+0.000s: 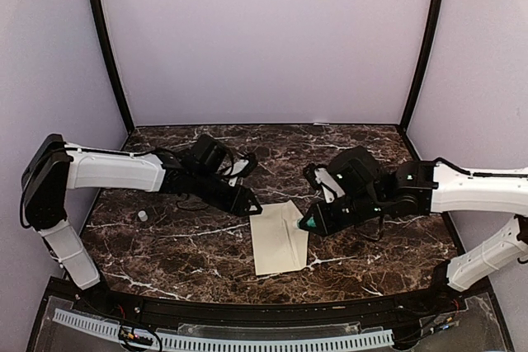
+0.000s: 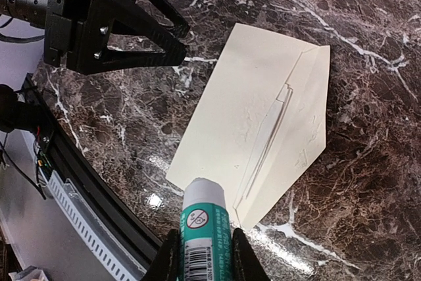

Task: Place the letter into the envelope and seal it
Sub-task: Paint the envelope at the center of the board.

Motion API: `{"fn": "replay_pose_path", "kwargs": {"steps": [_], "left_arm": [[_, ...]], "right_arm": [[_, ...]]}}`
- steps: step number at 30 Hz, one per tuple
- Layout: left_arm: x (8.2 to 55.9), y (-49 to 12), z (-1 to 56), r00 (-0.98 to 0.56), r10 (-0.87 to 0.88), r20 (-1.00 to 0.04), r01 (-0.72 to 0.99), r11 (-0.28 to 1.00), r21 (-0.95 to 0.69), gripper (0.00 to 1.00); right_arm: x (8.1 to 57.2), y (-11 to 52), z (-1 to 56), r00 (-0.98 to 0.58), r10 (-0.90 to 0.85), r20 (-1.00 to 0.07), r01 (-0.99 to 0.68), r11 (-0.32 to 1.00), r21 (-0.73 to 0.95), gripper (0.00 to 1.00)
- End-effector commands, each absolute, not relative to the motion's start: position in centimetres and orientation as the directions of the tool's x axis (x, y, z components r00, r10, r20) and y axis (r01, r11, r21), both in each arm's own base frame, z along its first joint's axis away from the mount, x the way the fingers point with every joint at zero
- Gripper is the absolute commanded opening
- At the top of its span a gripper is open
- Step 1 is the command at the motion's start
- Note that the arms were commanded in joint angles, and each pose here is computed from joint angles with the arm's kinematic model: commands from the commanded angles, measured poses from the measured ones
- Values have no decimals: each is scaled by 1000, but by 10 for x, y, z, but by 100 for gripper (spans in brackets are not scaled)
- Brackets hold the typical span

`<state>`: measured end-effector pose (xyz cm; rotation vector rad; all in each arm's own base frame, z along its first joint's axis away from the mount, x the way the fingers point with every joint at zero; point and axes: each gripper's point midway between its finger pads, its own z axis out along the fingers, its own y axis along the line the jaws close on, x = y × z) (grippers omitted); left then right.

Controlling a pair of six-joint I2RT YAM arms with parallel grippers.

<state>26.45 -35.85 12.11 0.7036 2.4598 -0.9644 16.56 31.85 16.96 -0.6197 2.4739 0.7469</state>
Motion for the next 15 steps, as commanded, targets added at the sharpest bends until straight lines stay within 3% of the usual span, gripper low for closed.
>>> {"fn": "replay_pose_path", "kwargs": {"steps": [1,15], "left_arm": [[256,-371,111,-711,439,-550,698,533,-478,45],[267,-386,63,-728,439,-527,683,537,-496,25]], "right_arm": [[173,320,167,-779,-306,-547,-540,771,337,11],[173,349,111,-888,-282,-364,-389,881,267,10]]}}
